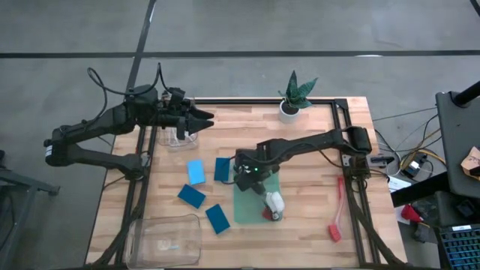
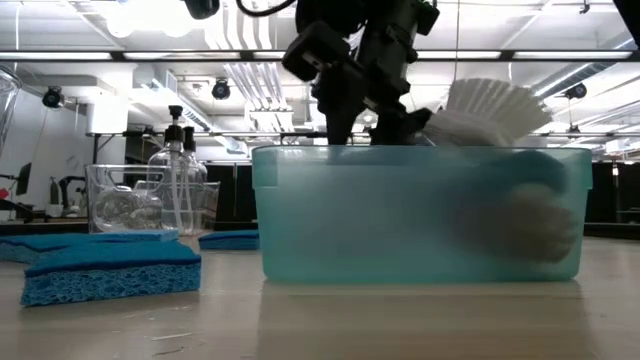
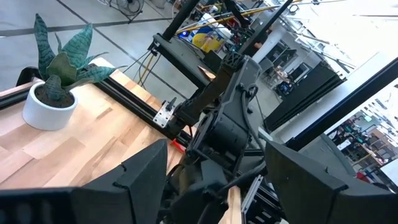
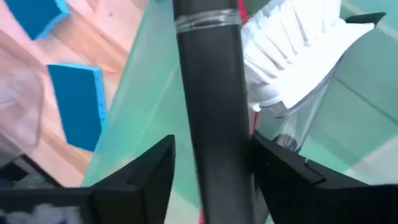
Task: Pick & Place Kitchen Sink Supplies
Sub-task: Put the black dish brush into the green bin, then put the red dish brush into the green bin
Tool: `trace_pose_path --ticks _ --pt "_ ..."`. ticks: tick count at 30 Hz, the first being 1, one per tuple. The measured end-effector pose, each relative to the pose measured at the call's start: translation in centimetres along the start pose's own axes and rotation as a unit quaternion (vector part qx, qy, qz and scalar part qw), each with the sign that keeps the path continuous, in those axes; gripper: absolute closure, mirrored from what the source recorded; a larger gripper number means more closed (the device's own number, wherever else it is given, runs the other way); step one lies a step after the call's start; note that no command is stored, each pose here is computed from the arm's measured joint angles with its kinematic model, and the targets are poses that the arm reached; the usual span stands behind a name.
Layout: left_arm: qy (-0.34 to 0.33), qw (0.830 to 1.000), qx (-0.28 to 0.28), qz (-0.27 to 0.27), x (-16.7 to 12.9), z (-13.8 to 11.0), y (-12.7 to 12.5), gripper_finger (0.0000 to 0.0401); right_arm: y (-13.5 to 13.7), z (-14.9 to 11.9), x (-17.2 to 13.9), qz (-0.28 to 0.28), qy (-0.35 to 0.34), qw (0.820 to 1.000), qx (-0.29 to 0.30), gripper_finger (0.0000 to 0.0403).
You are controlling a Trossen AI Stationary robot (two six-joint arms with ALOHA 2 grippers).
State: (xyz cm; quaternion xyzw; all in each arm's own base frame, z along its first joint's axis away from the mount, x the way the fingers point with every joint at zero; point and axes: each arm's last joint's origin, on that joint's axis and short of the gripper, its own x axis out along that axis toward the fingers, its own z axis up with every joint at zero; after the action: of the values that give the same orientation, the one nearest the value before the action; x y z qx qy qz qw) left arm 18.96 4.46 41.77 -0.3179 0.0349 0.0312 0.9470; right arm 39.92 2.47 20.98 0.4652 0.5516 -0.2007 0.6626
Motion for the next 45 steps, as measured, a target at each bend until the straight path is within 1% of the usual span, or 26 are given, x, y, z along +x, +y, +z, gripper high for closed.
trace_pose_path --ticks 5,9,12,14,17,19,21,24,26,29,33,36,41,45 --pt "0.0 1.0 0.0 0.0 0.0 0.0 0.0 0.0139 0.3 -0.3 -1.5 0.017 -0.009 1.0 -0.005 0.016" --pt "0.0 1.0 -0.001 0.0 0.0 0.0 0.0 0.0139 0.5 -0.9 -3.7 0.04 -0.02 0.999 -0.009 0.0134" --pt "0.001 1.0 -0.001 0.001 0.0 0.0 0.0 0.0139 0.7 -1.9 -5.6 0.054 -0.026 0.998 -0.006 0.0121" --pt "0.002 1.0 -0.001 0.002 0.0 0.0 0.0 0.0139 0.7 -2.8 -6.8 0.054 -0.035 0.998 -0.007 0.0116" --pt "0.002 1.0 -0.001 0.002 0.0 0.0 0.0 0.0139 0.1 -4.7 -8.8 0.021 -0.055 0.998 0.002 0.0113" --pt "0.002 1.0 -0.001 0.002 0.0 0.0 0.0 0.0139 -0.5 -6.3 -9.9 -0.013 -0.07 0.997 0.013 0.0113" --pt "0.002 1.0 -0.001 0.002 0.0 0.0 0.0 0.0139 -1.1 -8.0 -10.9 -0.041 -0.079 0.995 0.034 0.0116" --pt "0.0 1.0 0.0 0.003 0.0 0.0 0.0 0.0139 -2.1 -10.2 -11.6 -0.068 -0.078 0.992 0.069 0.0119" --pt "-0.001 1.0 0.0 0.004 0.0 0.0 0.0 0.0139 -2.7 -11.6 -11.6 -0.077 -0.076 0.989 0.097 0.012" --pt "-0.002 1.0 0.0 0.003 0.0 0.0 0.0 0.0139 -3.7 -13.4 -10.7 -0.094 -0.068 0.983 0.142 0.0119" --pt "-0.002 1.0 0.004 0.003 0.0 0.0 0.0 0.0139 -5.3 -16.1 -8.7 -0.132 -0.022 0.97 0.203 0.0125" --pt "-0.001 1.0 0.009 0.003 0.0 0.0 0.0 0.0139 -6.4 -18.2 -7.0 -0.161 0.005 0.962 0.219 0.0131" --pt "-0.002 1.0 0.012 0.003 0.0 0.0 0.0 0.0139 -7.9 -21.3 -4.6 -0.18 0.047 0.951 0.247 0.0132" --pt "-0.002 1.0 0.012 0.003 0.0 0.0 0.0 0.0139 -9.2 -23.2 -3.5 -0.199 0.051 0.939 0.276 0.0132"
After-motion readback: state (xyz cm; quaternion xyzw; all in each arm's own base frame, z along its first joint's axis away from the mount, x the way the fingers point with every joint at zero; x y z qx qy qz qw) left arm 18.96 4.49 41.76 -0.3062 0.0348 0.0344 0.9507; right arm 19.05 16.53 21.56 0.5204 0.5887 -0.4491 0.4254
